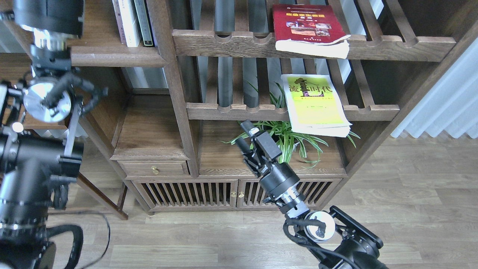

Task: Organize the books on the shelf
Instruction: 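Bring the left arm back and move the right gripper toward the yellow book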

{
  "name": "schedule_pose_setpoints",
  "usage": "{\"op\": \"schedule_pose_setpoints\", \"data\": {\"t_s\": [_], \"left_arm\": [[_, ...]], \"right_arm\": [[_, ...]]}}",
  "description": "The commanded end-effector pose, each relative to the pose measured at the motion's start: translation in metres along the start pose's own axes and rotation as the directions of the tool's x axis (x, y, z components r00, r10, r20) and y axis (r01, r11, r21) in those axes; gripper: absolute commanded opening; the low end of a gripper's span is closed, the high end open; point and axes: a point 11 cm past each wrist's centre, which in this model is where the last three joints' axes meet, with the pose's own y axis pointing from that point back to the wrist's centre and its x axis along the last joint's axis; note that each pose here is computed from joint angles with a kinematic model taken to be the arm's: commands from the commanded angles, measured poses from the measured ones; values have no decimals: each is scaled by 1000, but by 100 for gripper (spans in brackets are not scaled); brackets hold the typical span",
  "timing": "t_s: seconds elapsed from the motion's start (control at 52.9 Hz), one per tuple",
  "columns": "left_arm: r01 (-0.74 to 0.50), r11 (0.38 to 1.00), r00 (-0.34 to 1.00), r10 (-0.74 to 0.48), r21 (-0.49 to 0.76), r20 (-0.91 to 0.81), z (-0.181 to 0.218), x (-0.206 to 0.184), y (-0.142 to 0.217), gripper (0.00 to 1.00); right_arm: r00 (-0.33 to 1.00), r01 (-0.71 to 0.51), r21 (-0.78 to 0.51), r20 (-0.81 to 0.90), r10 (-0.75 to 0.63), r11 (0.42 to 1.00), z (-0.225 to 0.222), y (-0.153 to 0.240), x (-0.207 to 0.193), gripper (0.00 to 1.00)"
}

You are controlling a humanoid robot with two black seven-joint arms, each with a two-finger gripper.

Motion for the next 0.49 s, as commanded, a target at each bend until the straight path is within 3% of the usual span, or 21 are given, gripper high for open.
{"op": "schedule_pose_setpoints", "data": {"t_s": [0.0,0.132,0.473], "left_arm": [[-52,995,998,55,90,-33,-31,10,33,99],[-131,971,986,148,198,-74,-70,19,80,99],[-166,924,955,237,345,-176,-127,6,133,99]], "right_arm": [[999,-35,77,10,34,996,-25,-1,9,98],[995,-97,155,22,94,983,-54,-7,11,98],[971,-239,247,64,230,939,-88,-4,25,98]]}}
